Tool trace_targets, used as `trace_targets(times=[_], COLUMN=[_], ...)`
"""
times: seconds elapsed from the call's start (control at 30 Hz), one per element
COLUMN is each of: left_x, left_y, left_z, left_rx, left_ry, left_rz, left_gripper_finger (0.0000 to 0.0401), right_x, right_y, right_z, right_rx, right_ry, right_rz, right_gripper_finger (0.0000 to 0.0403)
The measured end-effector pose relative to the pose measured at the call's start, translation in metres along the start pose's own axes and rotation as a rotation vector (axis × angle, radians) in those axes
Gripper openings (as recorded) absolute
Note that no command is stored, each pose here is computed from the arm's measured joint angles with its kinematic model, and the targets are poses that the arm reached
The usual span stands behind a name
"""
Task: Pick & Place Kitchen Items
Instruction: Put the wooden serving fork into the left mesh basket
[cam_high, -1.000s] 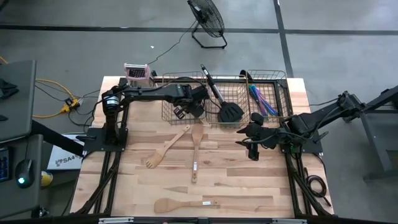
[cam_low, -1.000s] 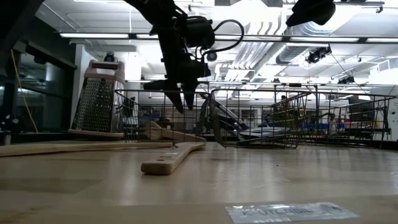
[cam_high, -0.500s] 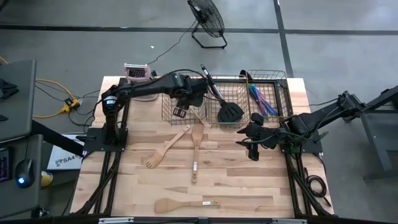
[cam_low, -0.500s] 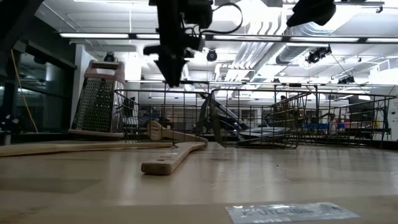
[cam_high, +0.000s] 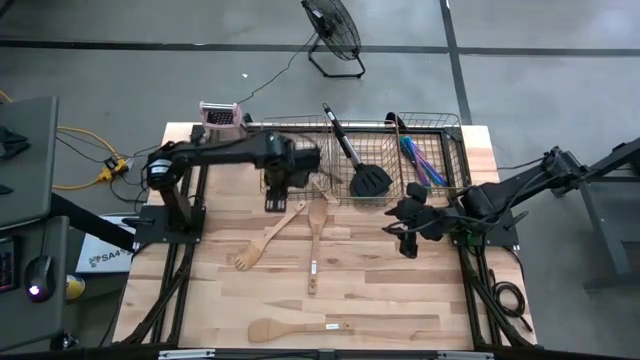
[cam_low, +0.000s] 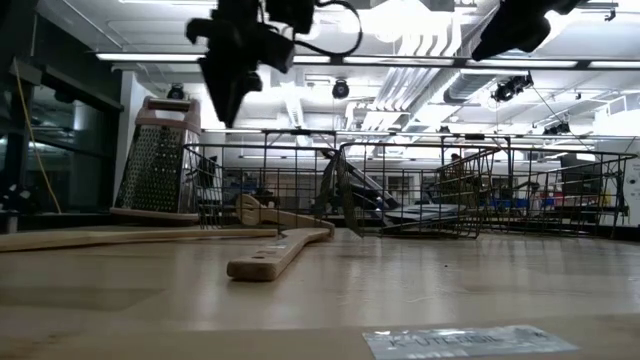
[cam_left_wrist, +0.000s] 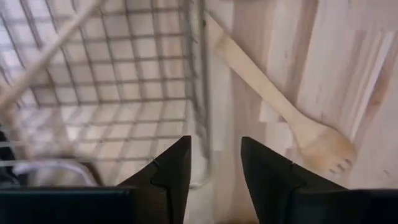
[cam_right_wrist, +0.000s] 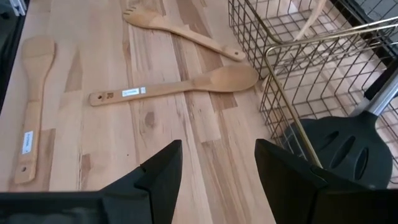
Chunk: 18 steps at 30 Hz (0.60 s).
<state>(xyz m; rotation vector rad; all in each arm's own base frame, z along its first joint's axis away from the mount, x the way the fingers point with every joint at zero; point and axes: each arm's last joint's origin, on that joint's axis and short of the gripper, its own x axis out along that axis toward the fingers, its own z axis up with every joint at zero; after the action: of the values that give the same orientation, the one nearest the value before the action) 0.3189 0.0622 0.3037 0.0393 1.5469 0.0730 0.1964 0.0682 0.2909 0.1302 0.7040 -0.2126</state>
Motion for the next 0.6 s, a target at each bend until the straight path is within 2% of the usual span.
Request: trace_targets(times=[0.17, 0.3, 0.6], left_x=[0.005, 0.017, 0.058], left_y=[-0.033, -0.056, -0.095], left_z=[-0.017, -0.026, -0.043], left_rx=[-0.070, -0.196, -0.440], left_ry=[-0.016, -0.074, -0.009], left_rz=[0.006, 0.001, -0.003], left_gripper_finger=[0.0136, 0.0136, 0.0136], right_x=[0.003, 0.003, 0.003], right_y=[-0.001, 0.000, 0.001], right_z=[-0.004, -0.004, -0.001], right_rx=[0.011, 0.029, 0.049], right_ry=[0.012, 0.010, -0.018], right_rz=[-0.005, -0.004, 0.007], right_gripper_finger=[0.0195, 0.0195, 0.0195])
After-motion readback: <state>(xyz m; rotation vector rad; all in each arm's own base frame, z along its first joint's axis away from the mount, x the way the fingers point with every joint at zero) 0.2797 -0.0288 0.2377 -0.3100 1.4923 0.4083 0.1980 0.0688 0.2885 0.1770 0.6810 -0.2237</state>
